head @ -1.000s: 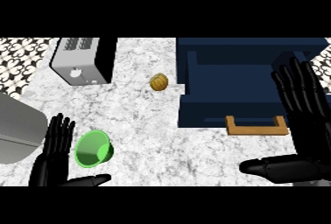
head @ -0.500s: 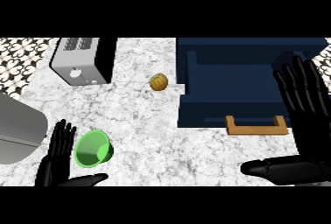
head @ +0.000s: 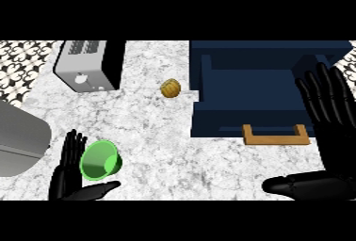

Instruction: Pick up the cup, place it into the drawer and close the drawer

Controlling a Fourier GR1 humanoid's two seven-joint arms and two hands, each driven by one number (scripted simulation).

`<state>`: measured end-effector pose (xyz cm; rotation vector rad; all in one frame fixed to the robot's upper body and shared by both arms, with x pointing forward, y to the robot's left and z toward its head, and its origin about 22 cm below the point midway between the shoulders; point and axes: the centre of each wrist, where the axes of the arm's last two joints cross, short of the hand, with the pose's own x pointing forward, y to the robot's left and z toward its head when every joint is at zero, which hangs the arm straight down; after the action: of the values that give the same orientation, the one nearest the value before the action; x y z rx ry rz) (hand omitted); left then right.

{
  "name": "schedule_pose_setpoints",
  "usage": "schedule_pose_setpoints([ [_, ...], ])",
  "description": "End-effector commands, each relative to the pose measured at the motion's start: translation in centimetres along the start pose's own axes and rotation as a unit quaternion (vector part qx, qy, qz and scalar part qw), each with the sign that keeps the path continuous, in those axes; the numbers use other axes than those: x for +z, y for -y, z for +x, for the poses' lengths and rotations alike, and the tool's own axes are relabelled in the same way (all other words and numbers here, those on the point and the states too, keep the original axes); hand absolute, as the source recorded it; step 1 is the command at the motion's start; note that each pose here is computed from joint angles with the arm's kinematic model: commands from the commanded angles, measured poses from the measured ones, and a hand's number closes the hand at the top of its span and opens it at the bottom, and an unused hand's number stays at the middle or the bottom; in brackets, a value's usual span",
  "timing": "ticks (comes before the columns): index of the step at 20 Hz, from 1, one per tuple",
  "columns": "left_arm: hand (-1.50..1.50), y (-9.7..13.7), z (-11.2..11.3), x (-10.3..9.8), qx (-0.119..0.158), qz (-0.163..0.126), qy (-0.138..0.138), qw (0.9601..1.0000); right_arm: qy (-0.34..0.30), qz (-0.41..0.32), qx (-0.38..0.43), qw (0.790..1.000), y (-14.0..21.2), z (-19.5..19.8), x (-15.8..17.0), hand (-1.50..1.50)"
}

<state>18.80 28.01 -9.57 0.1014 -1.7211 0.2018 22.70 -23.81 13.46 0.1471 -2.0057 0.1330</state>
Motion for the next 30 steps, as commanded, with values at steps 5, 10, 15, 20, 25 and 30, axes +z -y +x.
schedule_pose_setpoints([
  [5, -1.50, -0.3, -1.5, -0.3, -0.007, -0.001, -0.002, 1.0000, 0.004, -0.004, 0.001, 1.000, 0.7, 1.5, -0.1, -1.50],
  [10, -1.50, -2.4, -3.5, 0.5, 0.000, -0.008, -0.010, 0.9999, -0.001, -0.002, -0.003, 1.000, 0.3, 0.9, 0.1, -1.50],
  [15, -1.50, -1.2, -4.7, 1.0, 0.012, -0.021, -0.007, 0.9997, 0.001, 0.006, 0.008, 1.000, -0.5, 1.2, 0.6, -1.50],
  [20, -1.50, -0.2, -4.1, -2.2, 0.022, -0.010, -0.001, 0.9997, -0.002, 0.004, 0.000, 1.000, 1.0, 1.9, 0.4, -1.50],
  [25, -1.50, -0.4, -6.3, -0.8, 0.043, -0.005, -0.003, 0.9991, -0.006, 0.016, -0.001, 1.000, -0.5, 1.0, 0.4, -1.50],
  [30, -1.50, 0.5, -6.7, -1.1, 0.087, -0.023, -0.010, 0.9959, -0.004, 0.010, -0.005, 1.000, 0.4, -0.1, 0.4, -1.50],
])
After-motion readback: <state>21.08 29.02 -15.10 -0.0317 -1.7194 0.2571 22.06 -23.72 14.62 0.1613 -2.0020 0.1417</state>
